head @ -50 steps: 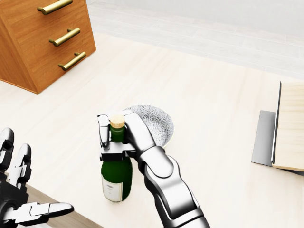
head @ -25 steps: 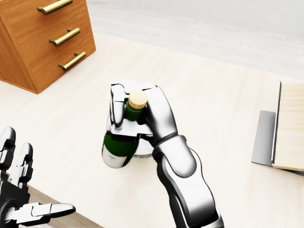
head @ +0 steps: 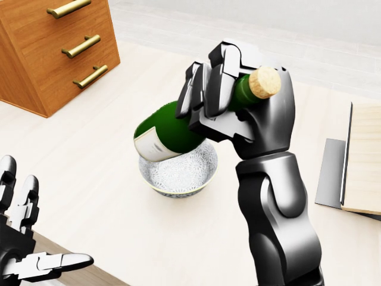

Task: Put the wine bottle on the wine rack.

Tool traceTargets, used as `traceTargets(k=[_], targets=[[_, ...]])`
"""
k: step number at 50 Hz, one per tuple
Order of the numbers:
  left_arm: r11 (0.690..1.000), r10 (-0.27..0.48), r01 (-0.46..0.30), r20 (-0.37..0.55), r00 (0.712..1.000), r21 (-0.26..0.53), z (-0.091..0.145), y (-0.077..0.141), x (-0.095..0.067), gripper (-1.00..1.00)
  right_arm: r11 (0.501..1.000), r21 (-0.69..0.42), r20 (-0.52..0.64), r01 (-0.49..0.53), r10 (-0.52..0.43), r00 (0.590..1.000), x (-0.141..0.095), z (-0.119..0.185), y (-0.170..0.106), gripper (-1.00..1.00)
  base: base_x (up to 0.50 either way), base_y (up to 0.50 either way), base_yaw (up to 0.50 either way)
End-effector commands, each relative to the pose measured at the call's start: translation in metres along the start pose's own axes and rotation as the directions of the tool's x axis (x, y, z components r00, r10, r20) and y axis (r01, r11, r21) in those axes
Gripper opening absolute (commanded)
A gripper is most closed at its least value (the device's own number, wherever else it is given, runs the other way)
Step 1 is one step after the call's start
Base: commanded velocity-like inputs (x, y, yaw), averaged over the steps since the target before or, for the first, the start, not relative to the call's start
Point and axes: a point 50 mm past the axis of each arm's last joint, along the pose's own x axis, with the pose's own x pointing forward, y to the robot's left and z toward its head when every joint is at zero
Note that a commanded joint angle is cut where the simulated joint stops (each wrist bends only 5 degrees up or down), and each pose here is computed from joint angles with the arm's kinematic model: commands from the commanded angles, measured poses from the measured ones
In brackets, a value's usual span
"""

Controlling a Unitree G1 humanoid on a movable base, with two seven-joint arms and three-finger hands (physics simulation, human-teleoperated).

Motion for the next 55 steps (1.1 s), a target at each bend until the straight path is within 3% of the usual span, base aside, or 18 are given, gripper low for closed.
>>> traceTargets(k=[1, 19, 35, 42, 54, 55], targets=[[1.0, -0.004, 0.004, 0.0, 1.0, -0.001, 0.0, -0.002, 0.0, 1.0, 0.996, 0.071, 0.148, 0.058, -0.068, 0.987, -0.005, 0.04, -0.02, -1.0, 0.0, 0.0, 0.0], [1.0, -0.006, 0.006, -0.029, 1.0, -0.005, -0.007, -0.002, 0.001, 1.0, 0.967, 0.094, 0.199, 0.239, -0.253, 0.947, -0.01, 0.068, -0.072, -1.0, 0.0, 0.0, 0.0], [1.0, -0.007, 0.007, -0.034, 0.999, -0.009, -0.008, -0.002, 0.001, 1.0, 0.92, 0.125, 0.154, 0.371, -0.387, 0.909, -0.017, 0.074, -0.114, -1.0, 0.0, 0.0, 0.0], [1.0, -0.009, 0.009, -0.04, 0.999, -0.009, -0.01, -0.003, 0.002, 1.0, 0.861, 0.116, 0.147, 0.495, -0.508, 0.849, -0.016, 0.082, -0.143, -1.0, 0.0, 0.0, 0.0], [1.0, -0.013, 0.013, -0.022, 1.0, -0.005, -0.006, -0.005, 0.004, 1.0, 0.827, 0.079, 0.105, 0.557, -0.562, 0.82, -0.012, 0.084, -0.168, -1.0, 0.0, 0.0, 0.0], [1.0, -0.013, 0.013, -0.023, 1.0, -0.005, -0.006, -0.006, 0.004, 1.0, 0.809, 0.084, 0.101, 0.581, -0.587, 0.803, -0.014, 0.084, -0.173, -1.0, 0.0, 0.0, 0.0]])
